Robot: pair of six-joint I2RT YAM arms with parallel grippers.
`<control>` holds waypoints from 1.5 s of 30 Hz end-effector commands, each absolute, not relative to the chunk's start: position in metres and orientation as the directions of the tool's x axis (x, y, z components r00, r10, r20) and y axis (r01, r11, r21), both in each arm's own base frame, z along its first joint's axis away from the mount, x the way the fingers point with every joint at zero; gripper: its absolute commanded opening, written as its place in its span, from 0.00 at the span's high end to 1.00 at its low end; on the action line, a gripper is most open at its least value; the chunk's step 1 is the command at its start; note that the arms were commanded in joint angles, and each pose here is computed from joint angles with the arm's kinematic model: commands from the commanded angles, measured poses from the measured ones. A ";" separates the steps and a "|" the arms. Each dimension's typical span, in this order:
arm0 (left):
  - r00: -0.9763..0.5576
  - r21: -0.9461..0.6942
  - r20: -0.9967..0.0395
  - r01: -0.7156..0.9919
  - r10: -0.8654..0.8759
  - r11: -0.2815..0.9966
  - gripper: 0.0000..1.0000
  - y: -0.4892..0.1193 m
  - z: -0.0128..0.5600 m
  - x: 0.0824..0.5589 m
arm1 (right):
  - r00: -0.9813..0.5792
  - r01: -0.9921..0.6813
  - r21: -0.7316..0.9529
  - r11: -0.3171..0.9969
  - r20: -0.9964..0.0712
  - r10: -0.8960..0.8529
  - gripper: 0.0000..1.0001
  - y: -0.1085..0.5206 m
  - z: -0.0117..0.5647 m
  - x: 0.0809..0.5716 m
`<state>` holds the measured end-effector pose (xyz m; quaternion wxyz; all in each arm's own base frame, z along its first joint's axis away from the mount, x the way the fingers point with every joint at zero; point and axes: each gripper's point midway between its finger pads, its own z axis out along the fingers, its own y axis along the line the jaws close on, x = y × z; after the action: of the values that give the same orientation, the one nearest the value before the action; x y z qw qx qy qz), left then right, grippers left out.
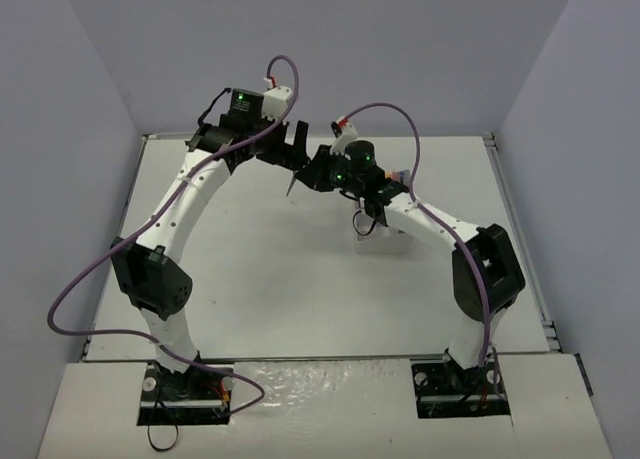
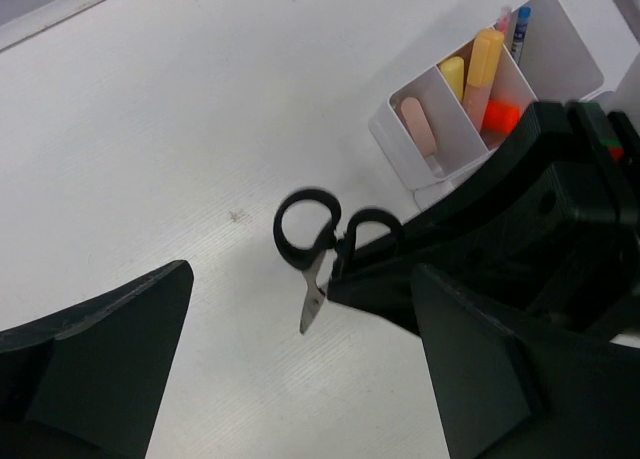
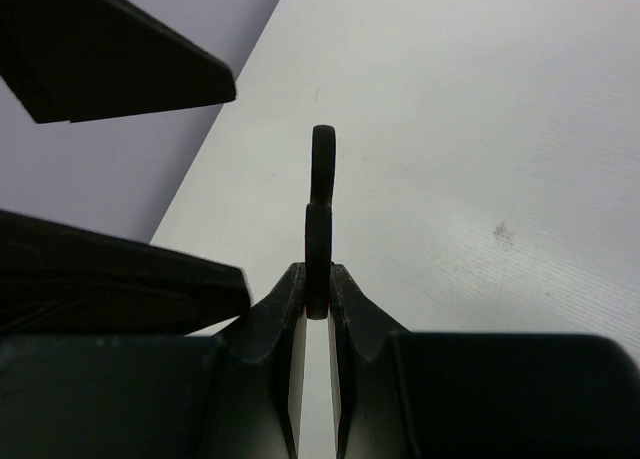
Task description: Sort the stationery into containers
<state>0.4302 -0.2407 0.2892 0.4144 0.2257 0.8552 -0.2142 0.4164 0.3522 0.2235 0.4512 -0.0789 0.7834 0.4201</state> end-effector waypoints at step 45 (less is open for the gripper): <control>-0.560 -0.101 -0.819 0.347 0.120 0.932 0.03 -0.103 0.294 0.432 | -0.510 -0.037 0.164 0.986 -0.851 0.122 0.45 0.128 0.169 0.384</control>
<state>0.4295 -0.1126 0.2522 0.3893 0.1307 0.9019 -0.1339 0.3677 0.1319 0.1375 0.4462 0.0069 0.8913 0.0804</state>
